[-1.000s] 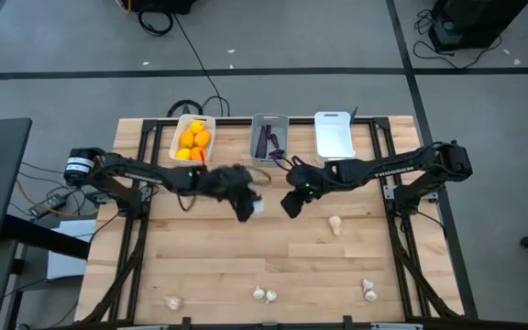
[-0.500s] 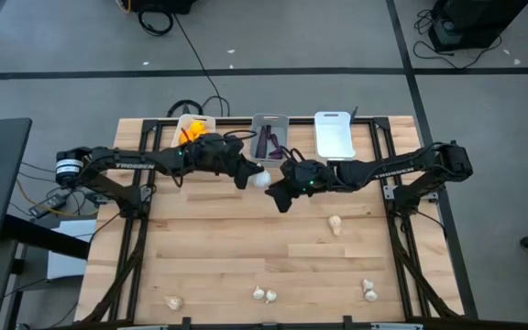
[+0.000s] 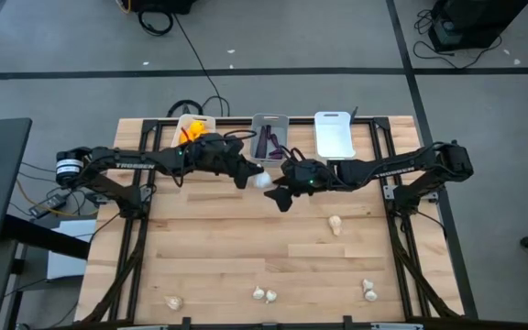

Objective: Sort produce into baskets
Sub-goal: Put the garlic into the right white bin

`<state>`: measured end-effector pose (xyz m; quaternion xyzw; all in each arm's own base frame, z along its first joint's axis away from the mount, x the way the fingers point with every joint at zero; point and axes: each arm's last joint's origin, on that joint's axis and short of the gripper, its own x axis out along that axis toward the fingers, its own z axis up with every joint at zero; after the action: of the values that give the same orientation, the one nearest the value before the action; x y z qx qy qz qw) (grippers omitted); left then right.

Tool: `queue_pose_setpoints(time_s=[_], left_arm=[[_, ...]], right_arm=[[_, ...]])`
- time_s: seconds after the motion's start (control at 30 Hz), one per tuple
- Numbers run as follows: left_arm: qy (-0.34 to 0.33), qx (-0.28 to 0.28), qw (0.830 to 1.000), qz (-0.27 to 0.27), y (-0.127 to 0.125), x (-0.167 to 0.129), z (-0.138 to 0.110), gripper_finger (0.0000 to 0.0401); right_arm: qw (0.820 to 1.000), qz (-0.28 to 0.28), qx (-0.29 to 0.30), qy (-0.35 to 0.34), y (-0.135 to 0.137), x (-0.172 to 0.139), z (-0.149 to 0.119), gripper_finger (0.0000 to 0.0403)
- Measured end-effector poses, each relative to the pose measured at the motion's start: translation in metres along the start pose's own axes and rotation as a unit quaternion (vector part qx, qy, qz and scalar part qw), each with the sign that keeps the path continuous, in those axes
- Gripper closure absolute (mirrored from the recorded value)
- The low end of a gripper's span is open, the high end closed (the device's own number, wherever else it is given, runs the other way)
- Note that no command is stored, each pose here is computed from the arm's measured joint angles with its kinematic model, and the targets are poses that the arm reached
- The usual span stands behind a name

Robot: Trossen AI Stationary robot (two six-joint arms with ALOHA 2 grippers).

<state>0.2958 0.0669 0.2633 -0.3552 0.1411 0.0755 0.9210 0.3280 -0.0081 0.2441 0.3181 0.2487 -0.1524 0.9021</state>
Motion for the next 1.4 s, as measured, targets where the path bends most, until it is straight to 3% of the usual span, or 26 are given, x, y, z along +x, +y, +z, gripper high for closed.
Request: queue_pose_setpoints(time_s=[0.13,0.23,0.43,0.93,1.13,1.4], left_arm=[[0.001,0.0,1.0,0.0,0.0,0.0,0.0,0.0372],[0.003,0.0,1.0,-0.001,0.0,0.001,-0.001,0.0372],[-0.019,-0.006,1.0,-0.009,-0.002,0.001,0.002,0.0372],[-0.031,0.002,0.999,-0.027,-0.009,0.002,0.003,0.0365],[-0.03,0.013,0.999,-0.034,-0.009,0.002,0.003,0.0316],[-0.047,0.001,0.998,-0.029,0.0,-0.001,0.013,0.0243]], right_arm=[[0.999,0.026,-0.012,-0.014,0.003,0.0,0.004,0.0018],[0.998,0.057,-0.027,-0.024,0.007,0.0,0.007,0.0009],[0.999,0.037,-0.011,-0.038,-0.001,0.001,0.013,0.0042],[0.998,0.049,0.007,-0.045,-0.008,0.001,0.023,0.0164],[0.999,0.038,0.027,-0.027,-0.01,0.001,0.021,0.0174],[0.995,-0.053,0.073,0.034,-0.033,-0.002,0.013,0.0175]])
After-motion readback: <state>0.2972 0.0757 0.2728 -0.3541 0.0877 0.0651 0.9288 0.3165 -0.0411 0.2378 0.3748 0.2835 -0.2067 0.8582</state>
